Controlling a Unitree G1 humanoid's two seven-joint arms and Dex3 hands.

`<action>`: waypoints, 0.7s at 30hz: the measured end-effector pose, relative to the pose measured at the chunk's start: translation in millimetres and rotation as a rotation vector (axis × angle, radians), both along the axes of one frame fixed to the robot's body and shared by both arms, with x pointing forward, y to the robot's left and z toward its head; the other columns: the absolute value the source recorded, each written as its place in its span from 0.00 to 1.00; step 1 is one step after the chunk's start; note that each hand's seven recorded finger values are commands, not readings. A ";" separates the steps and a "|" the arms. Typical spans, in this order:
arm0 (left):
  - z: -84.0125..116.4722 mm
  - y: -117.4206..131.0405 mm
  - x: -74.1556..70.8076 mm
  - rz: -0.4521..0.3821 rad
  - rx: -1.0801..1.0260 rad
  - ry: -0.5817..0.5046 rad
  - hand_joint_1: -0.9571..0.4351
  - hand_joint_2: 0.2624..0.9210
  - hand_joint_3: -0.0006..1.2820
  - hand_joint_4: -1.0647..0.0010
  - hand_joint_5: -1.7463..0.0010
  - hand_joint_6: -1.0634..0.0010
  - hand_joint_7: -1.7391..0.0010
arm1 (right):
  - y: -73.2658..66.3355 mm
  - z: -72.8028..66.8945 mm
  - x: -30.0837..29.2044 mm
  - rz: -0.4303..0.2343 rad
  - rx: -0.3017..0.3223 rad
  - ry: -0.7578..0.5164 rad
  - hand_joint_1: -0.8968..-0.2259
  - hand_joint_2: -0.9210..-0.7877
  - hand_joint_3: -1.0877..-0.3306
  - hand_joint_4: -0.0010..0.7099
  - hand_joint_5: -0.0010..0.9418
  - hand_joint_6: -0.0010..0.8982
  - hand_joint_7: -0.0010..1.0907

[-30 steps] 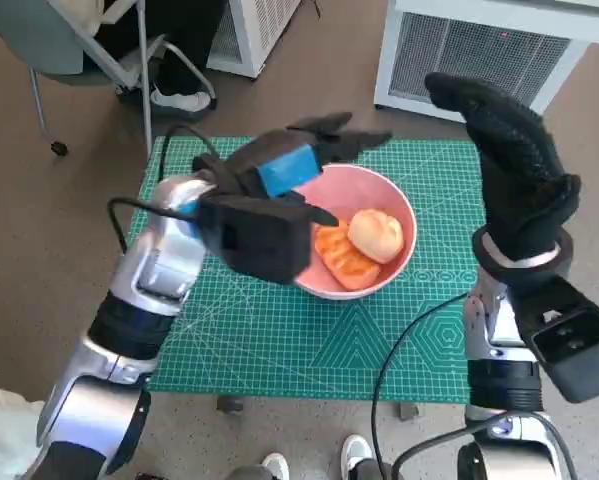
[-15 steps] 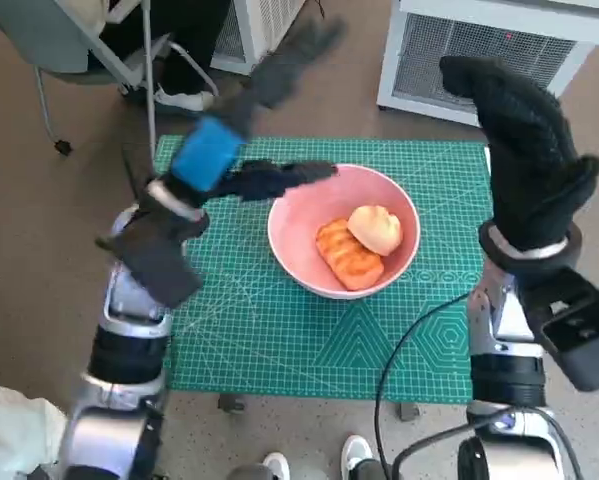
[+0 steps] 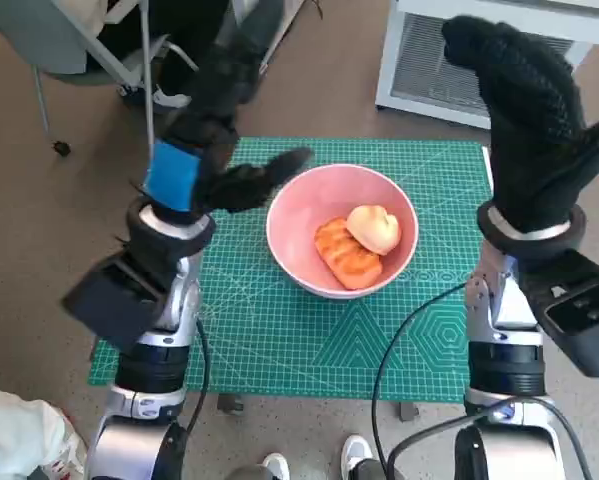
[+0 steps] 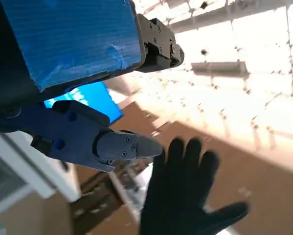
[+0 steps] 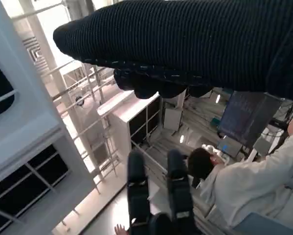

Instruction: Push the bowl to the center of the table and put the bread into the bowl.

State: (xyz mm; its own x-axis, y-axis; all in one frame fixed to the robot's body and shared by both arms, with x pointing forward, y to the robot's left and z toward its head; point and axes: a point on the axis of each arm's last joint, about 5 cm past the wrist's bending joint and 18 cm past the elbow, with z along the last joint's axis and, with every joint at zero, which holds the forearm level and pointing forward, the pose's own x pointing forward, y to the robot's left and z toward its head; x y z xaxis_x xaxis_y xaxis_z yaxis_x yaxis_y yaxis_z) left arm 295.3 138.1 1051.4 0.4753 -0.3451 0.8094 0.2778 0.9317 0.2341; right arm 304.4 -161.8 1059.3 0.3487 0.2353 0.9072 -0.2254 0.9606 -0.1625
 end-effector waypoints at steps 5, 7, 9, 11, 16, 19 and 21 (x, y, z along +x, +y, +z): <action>-1.0 -0.6 0.3 -0.003 -0.007 0.001 0.31 1.00 0.20 0.78 0.99 0.68 0.97 | 2.3 2.8 1.1 0.010 -0.002 0.002 0.49 0.00 0.47 0.24 0.24 0.00 0.62; -1.0 -0.5 0.2 -0.003 -0.006 -0.002 0.31 1.00 0.20 0.78 0.99 0.68 0.97 | 3.2 3.6 1.4 0.014 -0.003 0.004 0.49 0.00 0.47 0.25 0.23 0.00 0.62; -1.0 -0.3 0.1 -0.004 -0.004 -0.007 0.32 1.00 0.20 0.78 0.99 0.68 0.97 | 4.1 4.2 1.5 0.018 -0.005 0.005 0.49 0.00 0.47 0.25 0.23 0.00 0.62; -1.2 0.0 0.0 -0.004 -0.002 -0.013 0.32 1.00 0.20 0.78 0.99 0.68 0.97 | 4.8 4.4 1.6 0.021 -0.006 0.006 0.50 0.00 0.47 0.25 0.23 0.00 0.62; -1.0 1.1 0.0 0.001 0.006 -0.017 0.33 1.00 0.20 0.78 0.99 0.68 0.97 | 5.8 4.7 1.6 0.026 -0.010 0.009 0.50 0.00 0.46 0.26 0.21 0.00 0.61; -1.0 1.4 0.0 0.004 0.009 -0.018 0.34 1.00 0.20 0.78 0.99 0.68 0.97 | 6.2 4.8 1.6 0.027 -0.012 0.011 0.51 0.00 0.46 0.26 0.21 0.00 0.61; -1.2 1.4 -0.1 0.004 0.009 -0.018 0.34 1.00 0.20 0.78 0.99 0.68 0.97 | 6.5 4.9 1.6 0.028 -0.014 0.012 0.51 0.00 0.46 0.26 0.21 0.00 0.61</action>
State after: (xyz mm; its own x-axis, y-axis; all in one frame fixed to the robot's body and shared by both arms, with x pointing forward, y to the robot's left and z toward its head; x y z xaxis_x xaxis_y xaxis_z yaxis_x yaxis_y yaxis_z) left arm 295.2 139.6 1050.2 0.4616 -0.3509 0.8147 0.2698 0.9305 0.2479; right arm 306.0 -155.3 1064.2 0.3528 0.2577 0.8995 -0.2547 0.9515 -0.1727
